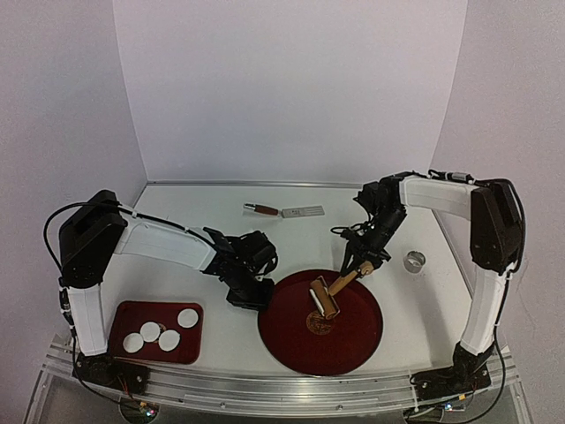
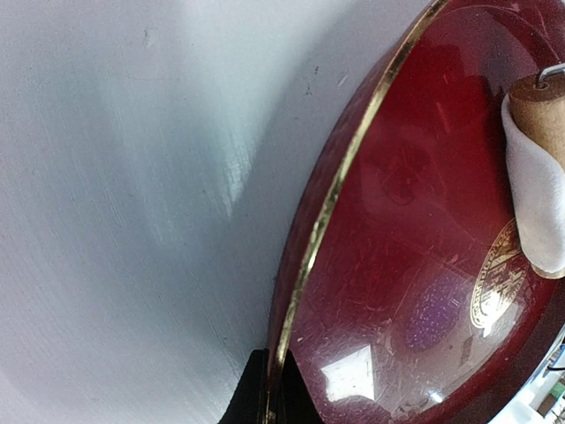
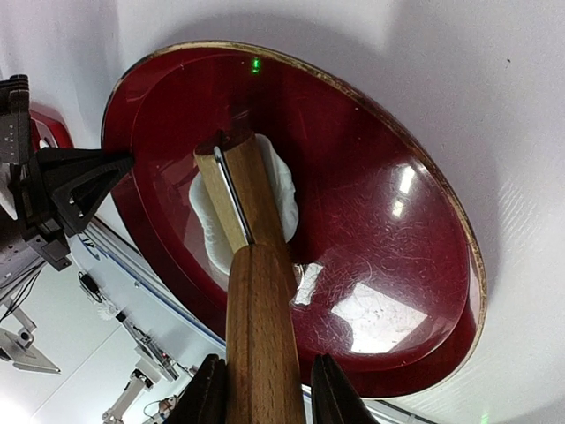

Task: Roll out the dumpling wrappers from the dough

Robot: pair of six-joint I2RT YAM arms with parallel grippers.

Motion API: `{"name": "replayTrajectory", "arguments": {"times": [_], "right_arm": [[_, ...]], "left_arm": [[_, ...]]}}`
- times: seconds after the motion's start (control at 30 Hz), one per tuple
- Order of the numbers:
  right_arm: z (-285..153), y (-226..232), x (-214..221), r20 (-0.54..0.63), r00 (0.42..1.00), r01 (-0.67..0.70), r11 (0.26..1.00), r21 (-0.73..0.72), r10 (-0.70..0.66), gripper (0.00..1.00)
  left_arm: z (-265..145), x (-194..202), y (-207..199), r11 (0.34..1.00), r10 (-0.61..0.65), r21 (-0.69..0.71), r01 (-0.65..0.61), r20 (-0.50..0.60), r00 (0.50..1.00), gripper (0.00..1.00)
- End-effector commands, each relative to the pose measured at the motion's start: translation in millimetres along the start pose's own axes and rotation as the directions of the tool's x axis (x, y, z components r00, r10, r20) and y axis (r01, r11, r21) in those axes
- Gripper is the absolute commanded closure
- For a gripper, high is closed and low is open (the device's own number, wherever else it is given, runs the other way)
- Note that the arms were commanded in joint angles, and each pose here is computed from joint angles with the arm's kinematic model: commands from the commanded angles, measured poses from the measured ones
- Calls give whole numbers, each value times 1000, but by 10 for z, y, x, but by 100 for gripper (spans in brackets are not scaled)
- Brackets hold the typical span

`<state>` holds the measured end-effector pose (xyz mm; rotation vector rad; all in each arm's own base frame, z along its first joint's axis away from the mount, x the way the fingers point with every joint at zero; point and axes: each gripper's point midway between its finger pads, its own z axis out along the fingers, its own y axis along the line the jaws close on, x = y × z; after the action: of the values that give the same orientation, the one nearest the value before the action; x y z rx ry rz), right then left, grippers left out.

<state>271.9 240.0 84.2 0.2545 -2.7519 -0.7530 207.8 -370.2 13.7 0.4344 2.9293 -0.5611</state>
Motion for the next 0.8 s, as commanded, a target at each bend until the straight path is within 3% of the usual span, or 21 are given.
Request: {"name": "replayTrajectory", "arguments": {"times": [0.0, 0.77], "right_arm": [[45, -1240, 64, -12, 994, -91, 856, 509, 112, 100], [13, -1323, 88, -10, 992, -102, 851, 516, 125, 100]], "left_arm": [[-95, 180, 221, 993, 60, -97, -62, -30, 998, 100], [-90, 177, 227, 994, 49, -100, -52, -28, 998, 100]]}}
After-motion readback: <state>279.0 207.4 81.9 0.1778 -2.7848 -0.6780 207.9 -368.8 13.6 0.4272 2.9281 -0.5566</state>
